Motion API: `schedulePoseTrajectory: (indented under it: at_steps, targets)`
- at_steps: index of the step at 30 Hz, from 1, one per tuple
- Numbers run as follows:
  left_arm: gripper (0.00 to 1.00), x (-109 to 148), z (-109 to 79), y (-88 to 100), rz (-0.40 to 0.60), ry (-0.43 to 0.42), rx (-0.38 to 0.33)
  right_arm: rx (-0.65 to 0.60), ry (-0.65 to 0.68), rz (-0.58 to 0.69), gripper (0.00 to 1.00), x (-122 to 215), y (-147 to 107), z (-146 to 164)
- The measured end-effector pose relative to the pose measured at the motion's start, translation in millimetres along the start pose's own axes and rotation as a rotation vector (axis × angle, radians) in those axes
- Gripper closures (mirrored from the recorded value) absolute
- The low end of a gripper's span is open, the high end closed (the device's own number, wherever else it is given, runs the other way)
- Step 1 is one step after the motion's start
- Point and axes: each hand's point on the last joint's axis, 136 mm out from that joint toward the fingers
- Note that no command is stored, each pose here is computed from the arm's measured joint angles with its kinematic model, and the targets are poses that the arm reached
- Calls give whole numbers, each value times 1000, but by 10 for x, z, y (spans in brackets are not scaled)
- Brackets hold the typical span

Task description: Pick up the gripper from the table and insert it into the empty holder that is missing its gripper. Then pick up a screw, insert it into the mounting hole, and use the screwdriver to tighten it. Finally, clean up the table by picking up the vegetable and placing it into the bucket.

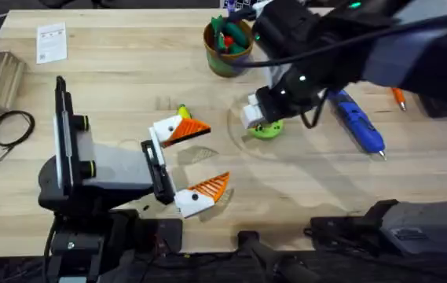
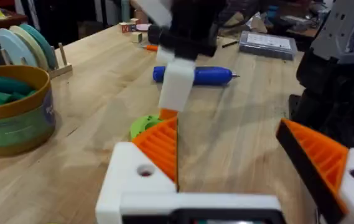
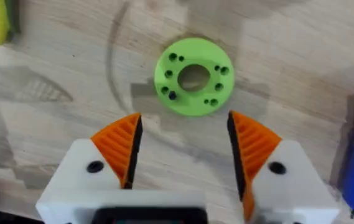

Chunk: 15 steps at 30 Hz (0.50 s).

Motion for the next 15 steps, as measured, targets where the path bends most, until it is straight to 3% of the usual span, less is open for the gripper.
schedulePoseTrajectory:
  at_steps: [15]
  targets:
    - [14, 0, 0, 0, 0, 0, 0, -47, 7, 96, 371, -372, -40, 124]
Point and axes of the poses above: each hand's point on the last joint's axis, 136 mm out from that joint toward the fingers, its own x axis back along the fingers, its own z axis along the line the jaws close on, y = z × x, and after that the axes turned 11 degrees about -x, right-handed
